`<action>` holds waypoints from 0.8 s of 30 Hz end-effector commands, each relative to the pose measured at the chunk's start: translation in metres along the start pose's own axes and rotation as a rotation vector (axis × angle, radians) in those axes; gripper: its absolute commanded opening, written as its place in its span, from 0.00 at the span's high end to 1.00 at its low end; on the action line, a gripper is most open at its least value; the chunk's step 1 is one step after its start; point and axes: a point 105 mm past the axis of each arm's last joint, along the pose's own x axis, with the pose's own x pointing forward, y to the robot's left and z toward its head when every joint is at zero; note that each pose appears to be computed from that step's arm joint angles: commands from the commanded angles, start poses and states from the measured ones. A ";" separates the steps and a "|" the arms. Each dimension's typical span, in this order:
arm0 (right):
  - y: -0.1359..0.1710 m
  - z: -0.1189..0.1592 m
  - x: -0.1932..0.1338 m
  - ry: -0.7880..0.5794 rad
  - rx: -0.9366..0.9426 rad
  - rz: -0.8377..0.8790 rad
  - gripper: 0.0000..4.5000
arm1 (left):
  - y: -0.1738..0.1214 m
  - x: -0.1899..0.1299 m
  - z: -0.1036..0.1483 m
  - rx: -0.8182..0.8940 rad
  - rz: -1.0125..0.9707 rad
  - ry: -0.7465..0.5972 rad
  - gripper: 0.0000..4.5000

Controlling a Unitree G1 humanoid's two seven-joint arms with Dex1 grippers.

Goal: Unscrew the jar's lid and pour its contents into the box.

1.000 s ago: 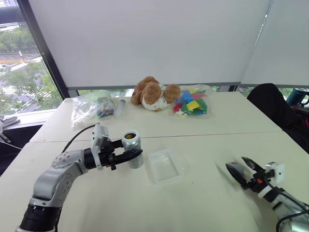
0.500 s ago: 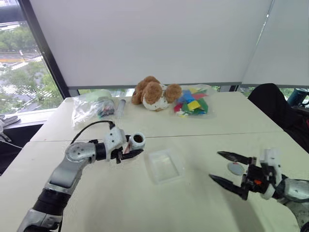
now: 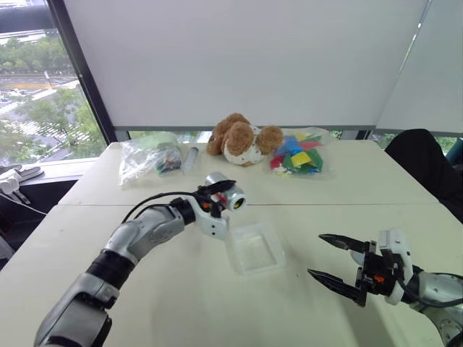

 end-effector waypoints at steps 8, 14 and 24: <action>0.000 0.001 0.001 -0.031 -0.005 -0.054 0.01 | -0.002 0.019 0.015 0.647 0.271 -0.146 0.53; 0.002 0.003 0.007 -0.050 0.000 -0.066 0.01 | -0.016 0.023 0.023 0.754 0.347 -0.185 0.53; 0.004 0.005 0.010 -0.061 0.004 -0.073 0.01 | -0.004 0.008 0.021 0.465 0.399 -0.154 0.53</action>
